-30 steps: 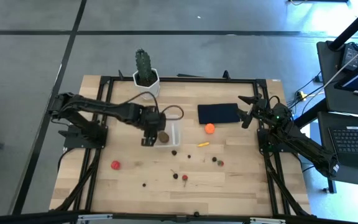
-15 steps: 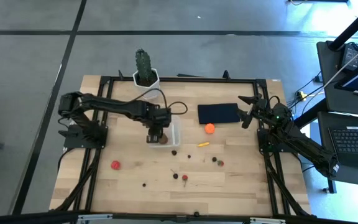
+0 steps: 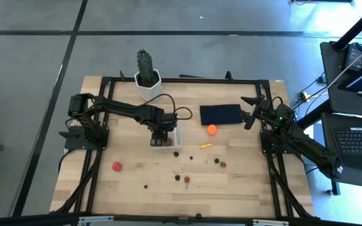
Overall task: Pick and placing Produce into tupperware
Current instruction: Put the left red strawberry into the transparent container, then put the orange cherry into the transparent container
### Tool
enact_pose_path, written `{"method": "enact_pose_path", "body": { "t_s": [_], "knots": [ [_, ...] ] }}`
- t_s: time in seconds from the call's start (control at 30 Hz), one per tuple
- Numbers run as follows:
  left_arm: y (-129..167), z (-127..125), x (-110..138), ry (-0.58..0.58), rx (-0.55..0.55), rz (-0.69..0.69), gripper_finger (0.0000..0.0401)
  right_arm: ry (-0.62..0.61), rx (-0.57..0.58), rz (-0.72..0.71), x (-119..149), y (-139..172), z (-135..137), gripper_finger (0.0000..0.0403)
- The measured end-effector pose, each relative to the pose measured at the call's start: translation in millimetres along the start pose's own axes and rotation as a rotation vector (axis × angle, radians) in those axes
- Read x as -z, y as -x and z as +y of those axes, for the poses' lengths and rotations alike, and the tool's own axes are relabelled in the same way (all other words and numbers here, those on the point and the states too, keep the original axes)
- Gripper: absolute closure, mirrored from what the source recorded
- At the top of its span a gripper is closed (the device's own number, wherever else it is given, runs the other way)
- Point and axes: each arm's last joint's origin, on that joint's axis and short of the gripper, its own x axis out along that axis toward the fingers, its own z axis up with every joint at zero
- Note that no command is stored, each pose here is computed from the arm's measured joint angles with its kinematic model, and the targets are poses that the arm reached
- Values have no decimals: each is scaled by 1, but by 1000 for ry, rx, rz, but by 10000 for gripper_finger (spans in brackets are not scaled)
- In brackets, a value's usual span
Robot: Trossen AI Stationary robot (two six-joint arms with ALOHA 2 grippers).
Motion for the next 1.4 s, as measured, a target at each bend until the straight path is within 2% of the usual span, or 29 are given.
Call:
{"method": "enact_pose_path", "body": {
  "t_s": [0.2,0.47,0.6,0.8,0.9,1.0,1.2,1.4],
  "knots": [
    [0,1,0,-1,-44,6,238,0,0,0,0,0,0,63],
    [12,3,-5,-16,-43,13,235,0,0,0,0,0,0,63],
    [20,3,-9,-25,-7,18,220,0,0,-1,0,0,0,63],
    [31,5,-15,-25,-21,3,180,2,0,0,0,0,0,63],
    [41,7,-15,-30,-50,41,167,0,0,0,0,0,0,63],
    [56,7,-9,-39,-44,101,164,0,0,0,0,0,0,63],
    [88,-11,8,-70,23,53,170,2,0,0,0,0,0,63],
    [124,-32,36,58,45,-9,166,0,1,5,0,0,0,63]
  ]
}}
